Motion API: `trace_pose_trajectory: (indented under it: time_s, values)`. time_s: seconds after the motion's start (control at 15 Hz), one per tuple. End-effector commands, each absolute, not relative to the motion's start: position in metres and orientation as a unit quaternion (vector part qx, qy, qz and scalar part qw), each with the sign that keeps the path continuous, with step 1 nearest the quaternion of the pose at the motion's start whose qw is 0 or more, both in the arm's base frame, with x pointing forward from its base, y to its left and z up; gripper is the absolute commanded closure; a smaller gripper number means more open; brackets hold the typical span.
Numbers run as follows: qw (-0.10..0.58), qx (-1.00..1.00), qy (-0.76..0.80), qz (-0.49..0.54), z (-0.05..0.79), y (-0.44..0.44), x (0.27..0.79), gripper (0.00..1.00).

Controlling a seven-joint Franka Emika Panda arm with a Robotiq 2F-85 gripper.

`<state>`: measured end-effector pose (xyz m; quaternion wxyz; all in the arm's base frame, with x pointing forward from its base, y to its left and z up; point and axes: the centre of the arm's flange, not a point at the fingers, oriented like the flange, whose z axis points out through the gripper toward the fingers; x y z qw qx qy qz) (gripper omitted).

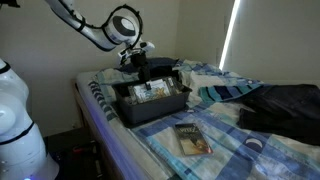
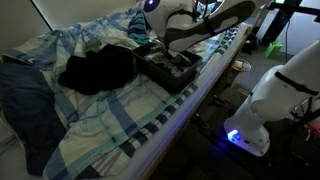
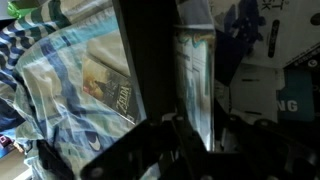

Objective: Take the package out of the box

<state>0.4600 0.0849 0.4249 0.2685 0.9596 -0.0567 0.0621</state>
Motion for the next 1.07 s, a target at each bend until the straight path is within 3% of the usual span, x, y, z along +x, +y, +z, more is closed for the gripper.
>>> trace_pose_trajectory:
  time_s: [0.0, 0.27, 0.33, 0.73, 0.8, 0.87, 1.0]
  values:
    - [0.272, 0.958, -0.067, 0.066, 0.427, 0.086, 0.4589, 0.97]
    - [0.274, 0.957, -0.065, 0.07, 0.4332, 0.0839, 0.4603, 0.99]
    - [0.273, 0.957, -0.066, 0.07, 0.4341, 0.0835, 0.4609, 0.78]
    - [0.272, 0.958, -0.064, 0.067, 0.4337, 0.0825, 0.4623, 0.35]
    - [0.271, 0.958, -0.064, 0.066, 0.4329, 0.0824, 0.4622, 0.53]
    - [0.271, 0.958, -0.064, 0.066, 0.4326, 0.0824, 0.462, 0.54]
    - [0.271, 0.958, -0.065, 0.065, 0.4329, 0.0823, 0.4619, 0.33]
